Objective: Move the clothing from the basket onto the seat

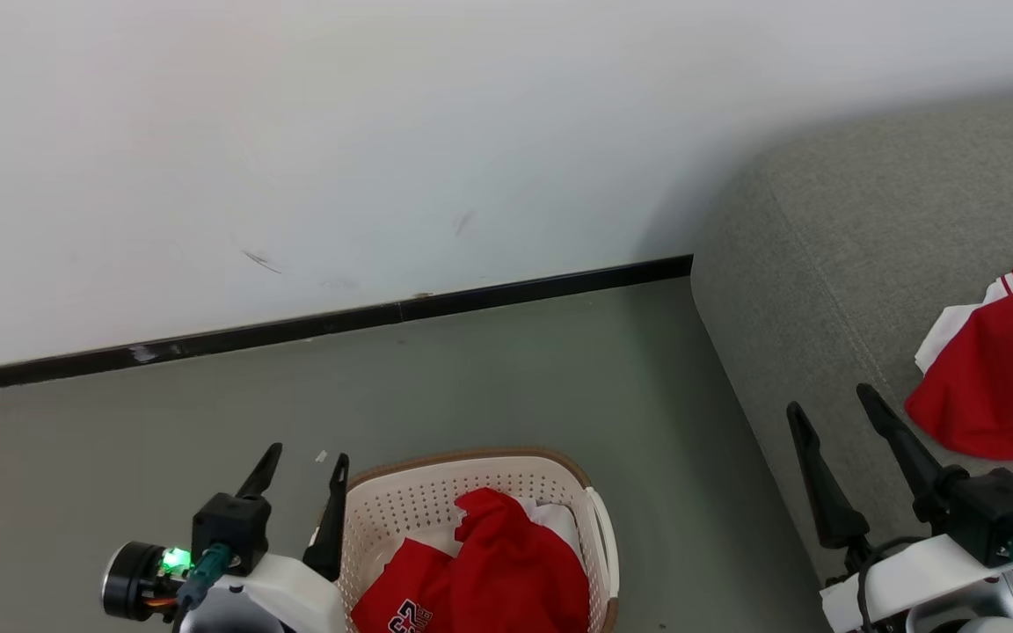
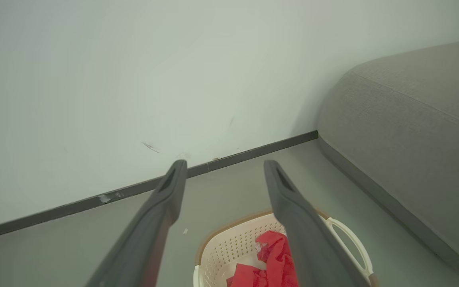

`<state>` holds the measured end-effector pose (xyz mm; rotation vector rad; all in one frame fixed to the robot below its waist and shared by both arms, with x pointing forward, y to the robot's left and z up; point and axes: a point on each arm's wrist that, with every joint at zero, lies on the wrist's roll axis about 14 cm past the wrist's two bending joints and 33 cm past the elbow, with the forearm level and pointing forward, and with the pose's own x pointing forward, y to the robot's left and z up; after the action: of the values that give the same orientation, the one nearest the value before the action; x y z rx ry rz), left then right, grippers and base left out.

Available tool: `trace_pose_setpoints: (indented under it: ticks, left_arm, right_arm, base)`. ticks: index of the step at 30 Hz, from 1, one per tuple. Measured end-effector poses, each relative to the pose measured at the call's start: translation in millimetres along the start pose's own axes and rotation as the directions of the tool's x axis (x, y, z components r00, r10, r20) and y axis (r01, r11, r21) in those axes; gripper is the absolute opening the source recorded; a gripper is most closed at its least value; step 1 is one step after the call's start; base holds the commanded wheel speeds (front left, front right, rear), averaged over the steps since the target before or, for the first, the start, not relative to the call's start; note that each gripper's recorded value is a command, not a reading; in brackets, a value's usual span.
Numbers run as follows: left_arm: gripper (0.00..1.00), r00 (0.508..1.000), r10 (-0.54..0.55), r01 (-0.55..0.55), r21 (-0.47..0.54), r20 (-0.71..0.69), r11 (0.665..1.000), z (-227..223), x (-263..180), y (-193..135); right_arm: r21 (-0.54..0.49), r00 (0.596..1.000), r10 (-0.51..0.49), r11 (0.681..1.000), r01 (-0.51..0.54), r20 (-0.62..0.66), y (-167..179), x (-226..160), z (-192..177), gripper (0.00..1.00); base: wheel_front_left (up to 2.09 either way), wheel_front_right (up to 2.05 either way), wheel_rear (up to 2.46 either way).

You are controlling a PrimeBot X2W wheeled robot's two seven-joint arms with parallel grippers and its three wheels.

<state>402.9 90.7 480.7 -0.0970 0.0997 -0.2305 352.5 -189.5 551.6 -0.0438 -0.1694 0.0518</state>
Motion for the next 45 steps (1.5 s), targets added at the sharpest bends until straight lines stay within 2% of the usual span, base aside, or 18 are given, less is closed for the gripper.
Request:
trace_pose_setpoints:
  ticks: [7,16,28,45]
  left_arm:
    - [1.0,0.989,-0.103,0.107,0.036,-0.104,0.994,-28,11,-28]
    - [1.0,0.94,-0.222,0.244,0.056,-0.259,0.968,-78,17,-62]
    - [1.0,0.886,-0.284,0.324,0.051,-0.367,0.945,-122,41,-77]
    - [1.0,0.814,-0.328,0.379,0.012,-0.48,0.925,-188,67,-90]
  right_arm:
    - [-0.021,0.999,-0.037,0.999,0.037,-0.007,-13,3,-2,1.0]
    - [-0.039,0.996,-0.086,0.996,0.085,-0.038,-29,7,-12,1.0]
    - [-0.059,0.993,-0.11,0.992,0.108,-0.046,-38,29,-23,1.0]
    - [-0.092,0.988,-0.146,0.986,0.141,-0.055,-53,61,-49,1.0]
  base:
    - [0.0,0.0,0.0]
    - [0.0,0.0,0.0]
    - [0.0,0.0,0.0]
    - [0.0,0.0,0.0]
